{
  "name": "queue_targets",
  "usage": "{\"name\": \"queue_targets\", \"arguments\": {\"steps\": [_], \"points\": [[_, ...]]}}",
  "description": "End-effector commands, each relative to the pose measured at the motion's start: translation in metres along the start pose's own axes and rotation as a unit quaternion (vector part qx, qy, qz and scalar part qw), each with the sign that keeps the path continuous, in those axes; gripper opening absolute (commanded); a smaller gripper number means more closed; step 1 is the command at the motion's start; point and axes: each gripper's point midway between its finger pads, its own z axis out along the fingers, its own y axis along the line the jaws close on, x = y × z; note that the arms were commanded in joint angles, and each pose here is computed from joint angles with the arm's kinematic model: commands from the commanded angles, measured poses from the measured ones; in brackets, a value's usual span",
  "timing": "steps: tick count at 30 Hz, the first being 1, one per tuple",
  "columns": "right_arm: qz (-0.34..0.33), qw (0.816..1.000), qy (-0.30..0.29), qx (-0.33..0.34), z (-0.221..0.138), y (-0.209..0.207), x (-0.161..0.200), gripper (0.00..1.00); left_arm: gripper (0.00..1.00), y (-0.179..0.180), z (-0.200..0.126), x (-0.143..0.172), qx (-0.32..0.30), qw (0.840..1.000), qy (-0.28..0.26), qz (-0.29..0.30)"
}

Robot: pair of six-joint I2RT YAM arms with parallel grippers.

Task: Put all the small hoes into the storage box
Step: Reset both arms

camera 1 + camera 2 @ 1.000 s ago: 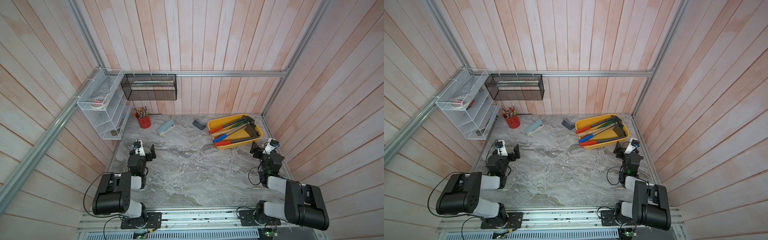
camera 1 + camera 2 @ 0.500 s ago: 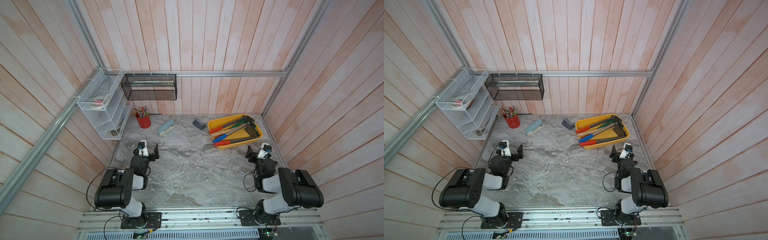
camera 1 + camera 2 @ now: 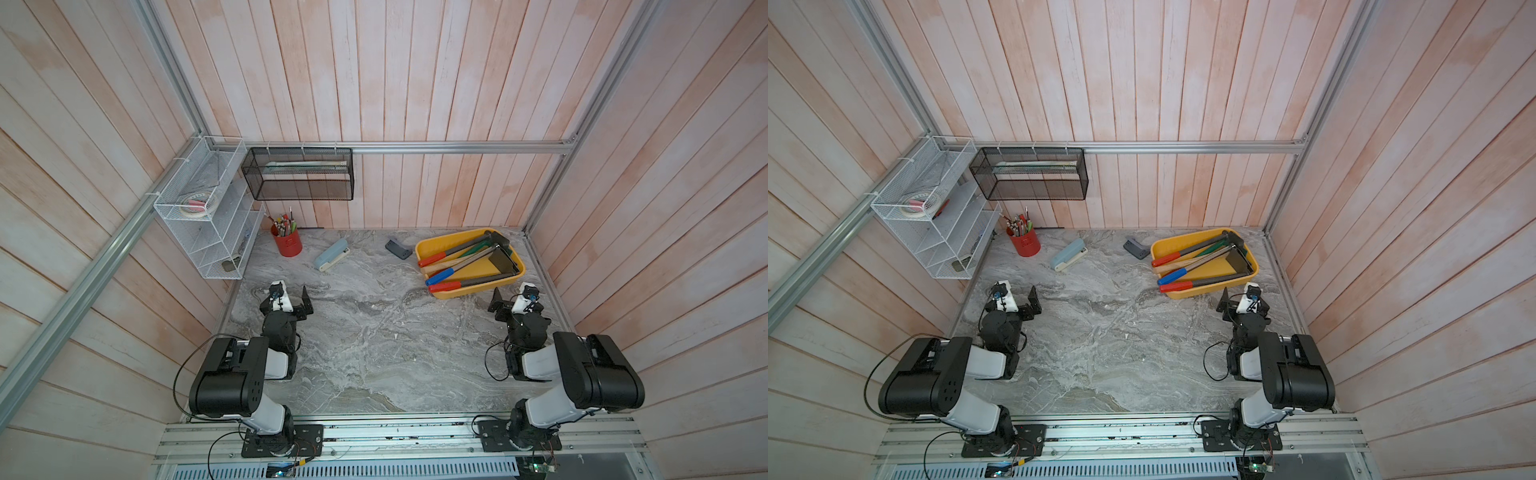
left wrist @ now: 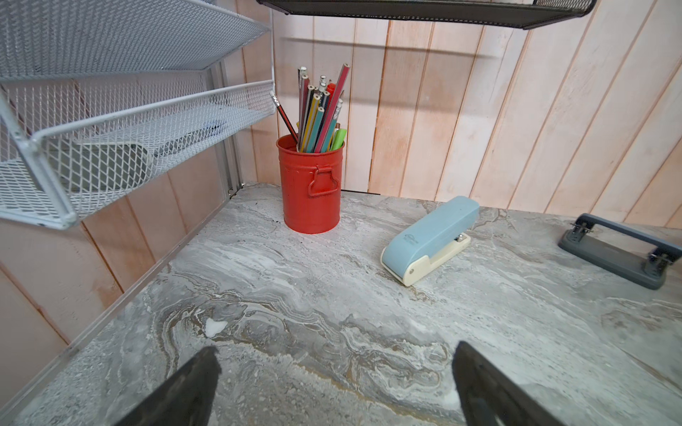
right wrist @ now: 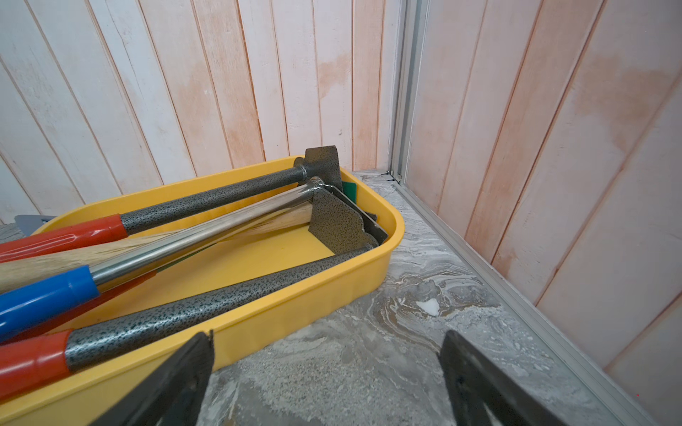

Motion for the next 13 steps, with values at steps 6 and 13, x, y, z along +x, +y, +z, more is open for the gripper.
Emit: {"name": "queue_targets", "arguments": {"steps": [6,13], "points": [[-0.021,1.0,0.001,-0.018,0.0062,0.0098,-0.0013,0.98,1.0,0.0018,0.0022,-0.0018,-0.011,1.0,-0.003,-0.001],[-0.021,1.0,0.006,-0.02,0.0074,0.0104,0.0004,0.98,1.0,0.0017,0.0026,-0.0019,-0.01,1.0,-0.003,0.0]]}}
